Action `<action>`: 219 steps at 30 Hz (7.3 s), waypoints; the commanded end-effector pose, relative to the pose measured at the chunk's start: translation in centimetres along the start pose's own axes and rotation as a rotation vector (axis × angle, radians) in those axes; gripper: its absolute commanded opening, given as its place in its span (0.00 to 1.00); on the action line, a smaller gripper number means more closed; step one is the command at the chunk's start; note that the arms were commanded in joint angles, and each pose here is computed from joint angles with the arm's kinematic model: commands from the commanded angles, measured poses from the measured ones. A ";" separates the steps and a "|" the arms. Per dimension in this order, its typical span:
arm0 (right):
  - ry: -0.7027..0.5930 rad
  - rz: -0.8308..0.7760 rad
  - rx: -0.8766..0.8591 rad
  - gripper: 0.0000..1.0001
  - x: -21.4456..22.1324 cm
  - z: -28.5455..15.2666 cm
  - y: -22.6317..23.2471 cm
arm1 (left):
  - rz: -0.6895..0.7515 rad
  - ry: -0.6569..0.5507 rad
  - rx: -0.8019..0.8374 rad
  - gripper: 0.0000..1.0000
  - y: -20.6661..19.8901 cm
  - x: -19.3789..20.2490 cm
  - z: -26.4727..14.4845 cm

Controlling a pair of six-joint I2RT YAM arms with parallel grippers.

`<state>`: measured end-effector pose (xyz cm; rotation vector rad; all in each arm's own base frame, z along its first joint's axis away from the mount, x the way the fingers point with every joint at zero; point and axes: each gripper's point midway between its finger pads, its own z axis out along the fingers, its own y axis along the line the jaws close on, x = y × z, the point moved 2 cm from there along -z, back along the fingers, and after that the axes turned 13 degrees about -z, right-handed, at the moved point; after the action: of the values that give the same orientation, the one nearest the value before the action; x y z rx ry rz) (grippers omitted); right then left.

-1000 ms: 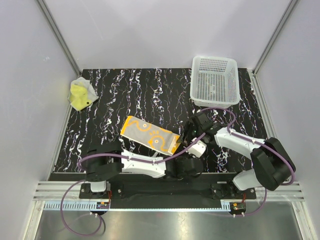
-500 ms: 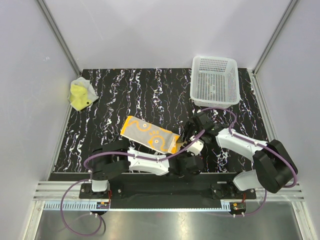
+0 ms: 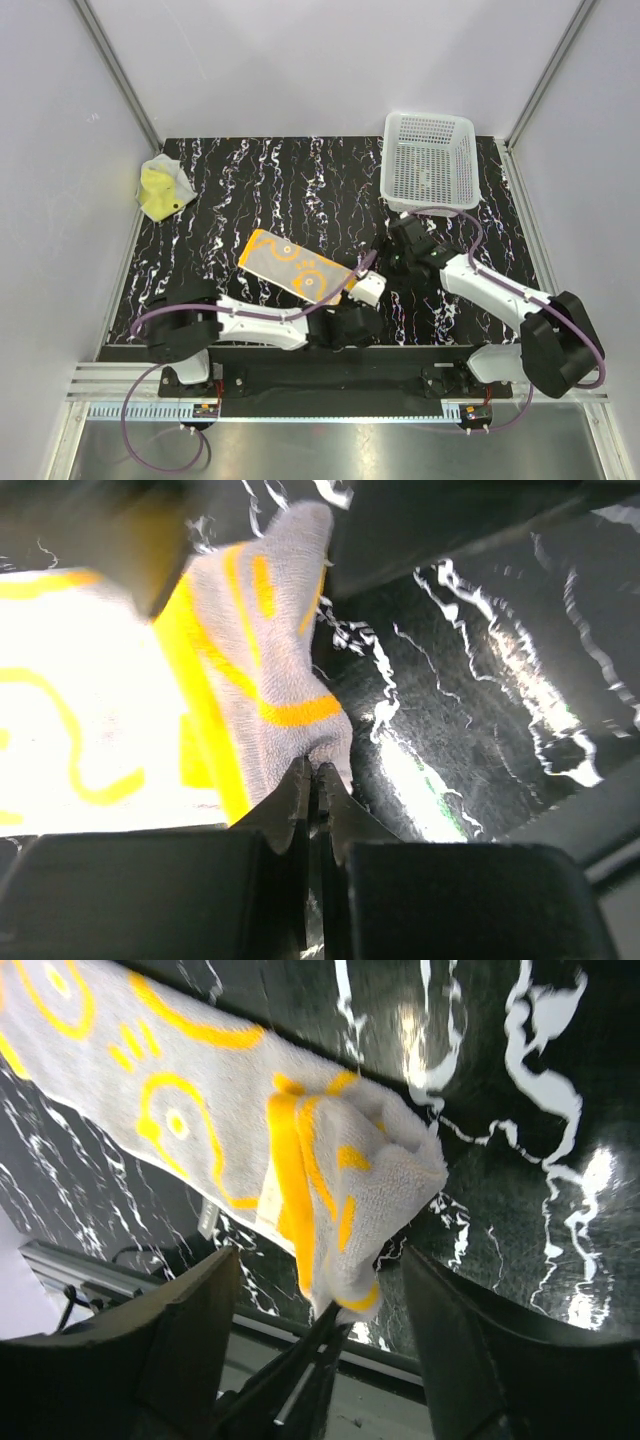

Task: Roll the towels
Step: Roll the towel

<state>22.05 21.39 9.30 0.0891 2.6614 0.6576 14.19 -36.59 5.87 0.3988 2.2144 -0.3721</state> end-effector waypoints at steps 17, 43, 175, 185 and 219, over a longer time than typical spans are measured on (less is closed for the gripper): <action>-0.203 0.018 0.013 0.85 -6.8 -5.1 -0.8 | -0.546 -0.034 0.415 0.00 1.4 -4.6 -3.5; -0.101 0.145 -0.340 0.77 -1.6 -0.3 0.9 | -1.053 0.145 0.233 0.00 10.7 0.3 0.1; -0.032 0.095 -0.327 0.96 -0.4 4.8 3.3 | -1.042 0.085 0.718 0.00 10.5 -2.2 -1.8; -0.008 0.087 -0.370 0.68 0.4 8.1 4.6 | -1.129 0.124 0.647 0.00 12.3 -0.9 -1.2; 0.101 0.084 -0.170 0.21 1.6 5.9 3.0 | -0.125 -0.062 0.104 0.52 5.1 -3.5 -3.5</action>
<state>22.82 26.86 4.41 0.1533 2.7021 0.9607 14.74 -31.72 10.57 0.2637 2.2293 -0.8063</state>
